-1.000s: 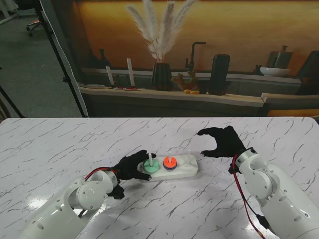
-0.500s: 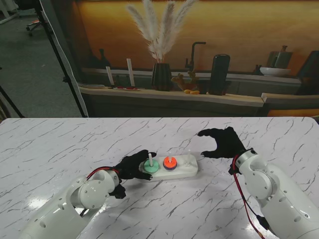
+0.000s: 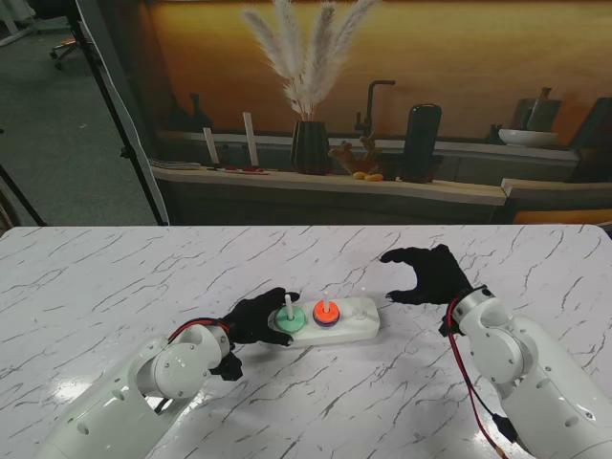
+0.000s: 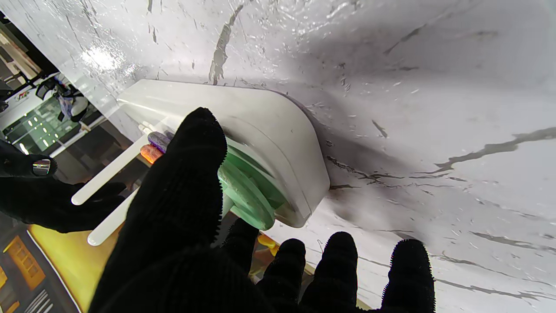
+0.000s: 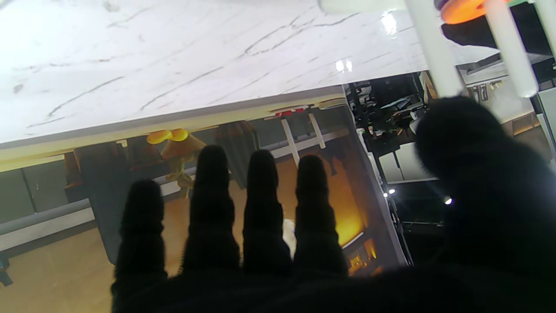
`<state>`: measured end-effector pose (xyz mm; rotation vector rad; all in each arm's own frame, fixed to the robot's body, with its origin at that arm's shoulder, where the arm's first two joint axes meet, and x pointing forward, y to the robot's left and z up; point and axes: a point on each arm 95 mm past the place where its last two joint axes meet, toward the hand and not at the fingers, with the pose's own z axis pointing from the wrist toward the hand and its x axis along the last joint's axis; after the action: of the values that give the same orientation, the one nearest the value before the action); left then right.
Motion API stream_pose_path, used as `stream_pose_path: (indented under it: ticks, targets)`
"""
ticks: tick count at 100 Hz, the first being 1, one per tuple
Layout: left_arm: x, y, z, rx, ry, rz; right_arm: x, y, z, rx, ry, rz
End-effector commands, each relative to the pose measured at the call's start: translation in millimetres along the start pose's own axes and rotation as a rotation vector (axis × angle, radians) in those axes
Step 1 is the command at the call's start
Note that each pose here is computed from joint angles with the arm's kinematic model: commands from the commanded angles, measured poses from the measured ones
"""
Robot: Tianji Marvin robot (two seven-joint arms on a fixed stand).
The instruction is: Move the three rings of the Hanoi Tower from the left rod to the right rod
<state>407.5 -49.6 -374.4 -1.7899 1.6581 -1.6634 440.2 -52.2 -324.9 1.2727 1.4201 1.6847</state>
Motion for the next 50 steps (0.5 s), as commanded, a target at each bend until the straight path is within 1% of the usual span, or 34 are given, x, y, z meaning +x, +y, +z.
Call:
stream_pose_path:
  ticks: [1, 50]
  targets:
    - [-1.5, 11.3, 0.3, -0.032, 0.003, -0.004, 2.4, -5.7, -1.3, 0.007, 0.001, 0.011]
    - [-3.9, 14.9, 3.4, -0.034, -0.015, 0.033, 1.6, -7.4, -1.9, 0.005, 0.001, 0.023]
